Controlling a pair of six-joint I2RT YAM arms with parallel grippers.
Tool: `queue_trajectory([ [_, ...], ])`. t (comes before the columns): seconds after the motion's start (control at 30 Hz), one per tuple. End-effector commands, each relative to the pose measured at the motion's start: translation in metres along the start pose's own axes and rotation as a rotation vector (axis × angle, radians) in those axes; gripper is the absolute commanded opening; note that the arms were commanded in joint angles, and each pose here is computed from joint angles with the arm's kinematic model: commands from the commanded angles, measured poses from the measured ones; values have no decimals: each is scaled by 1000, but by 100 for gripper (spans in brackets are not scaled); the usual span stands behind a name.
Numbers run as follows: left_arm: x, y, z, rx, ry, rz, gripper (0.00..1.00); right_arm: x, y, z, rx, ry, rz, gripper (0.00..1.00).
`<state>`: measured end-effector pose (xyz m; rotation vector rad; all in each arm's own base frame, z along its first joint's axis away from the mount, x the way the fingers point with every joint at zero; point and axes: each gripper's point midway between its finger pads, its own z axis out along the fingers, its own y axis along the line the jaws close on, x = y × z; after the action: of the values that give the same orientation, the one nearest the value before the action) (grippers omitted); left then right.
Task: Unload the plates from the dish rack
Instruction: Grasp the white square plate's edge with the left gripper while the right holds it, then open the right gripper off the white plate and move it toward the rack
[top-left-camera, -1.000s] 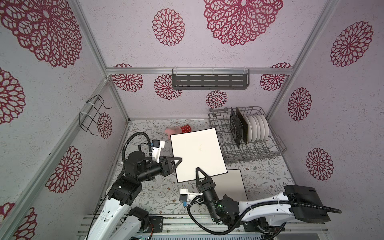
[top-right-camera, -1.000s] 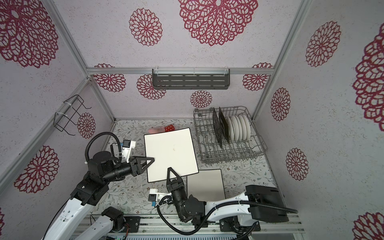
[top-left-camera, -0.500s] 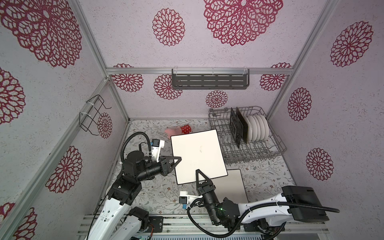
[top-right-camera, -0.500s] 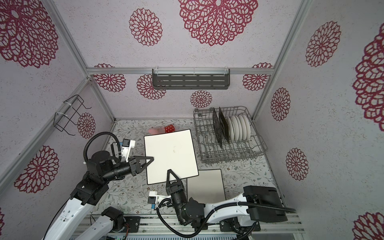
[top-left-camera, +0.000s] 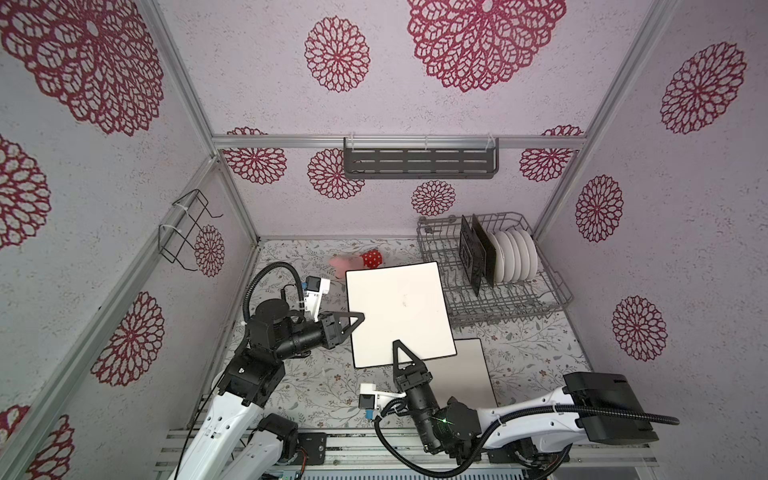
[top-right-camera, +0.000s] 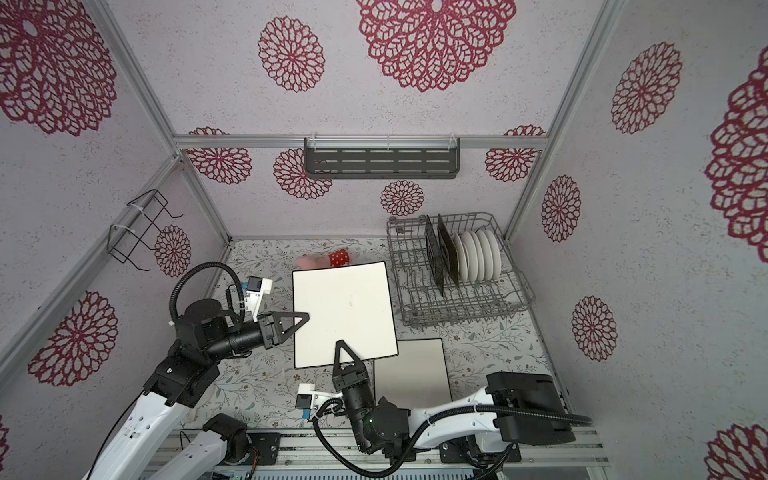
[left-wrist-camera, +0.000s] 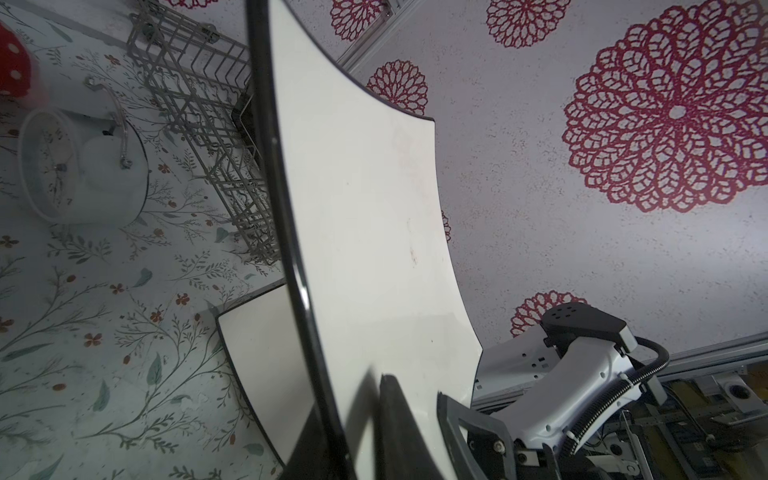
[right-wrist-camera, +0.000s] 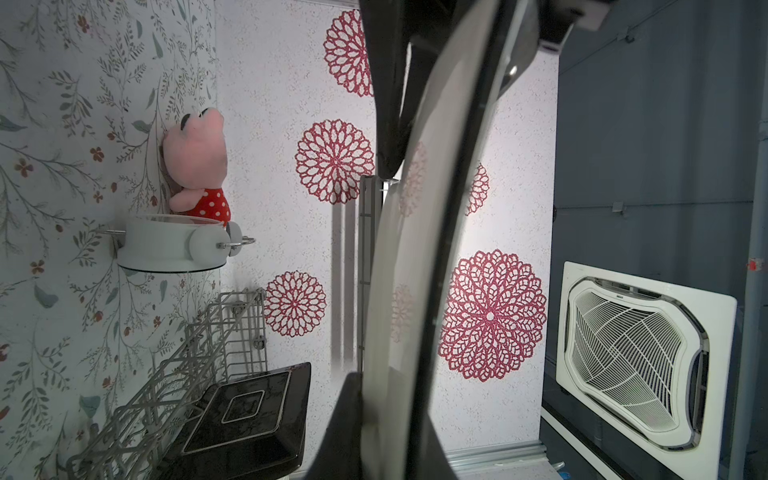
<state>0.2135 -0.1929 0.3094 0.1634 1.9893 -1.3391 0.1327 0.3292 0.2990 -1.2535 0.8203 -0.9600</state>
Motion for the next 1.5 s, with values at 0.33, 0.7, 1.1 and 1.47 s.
queue_trajectory([
  [0.33,-4,13,2,29,-108,-14,0,13,-54,-5,132,-16,206,33],
  [0.7,-11,18,-1,11,-173,-20,0,16,-43,-8,140,-18,199,74],
  [1.1,-16,29,4,-20,-197,-50,0,2,8,-20,-106,-129,216,99],
  [1.47,-15,40,12,-26,-187,-94,0,1,37,-47,-419,-252,349,99],
])
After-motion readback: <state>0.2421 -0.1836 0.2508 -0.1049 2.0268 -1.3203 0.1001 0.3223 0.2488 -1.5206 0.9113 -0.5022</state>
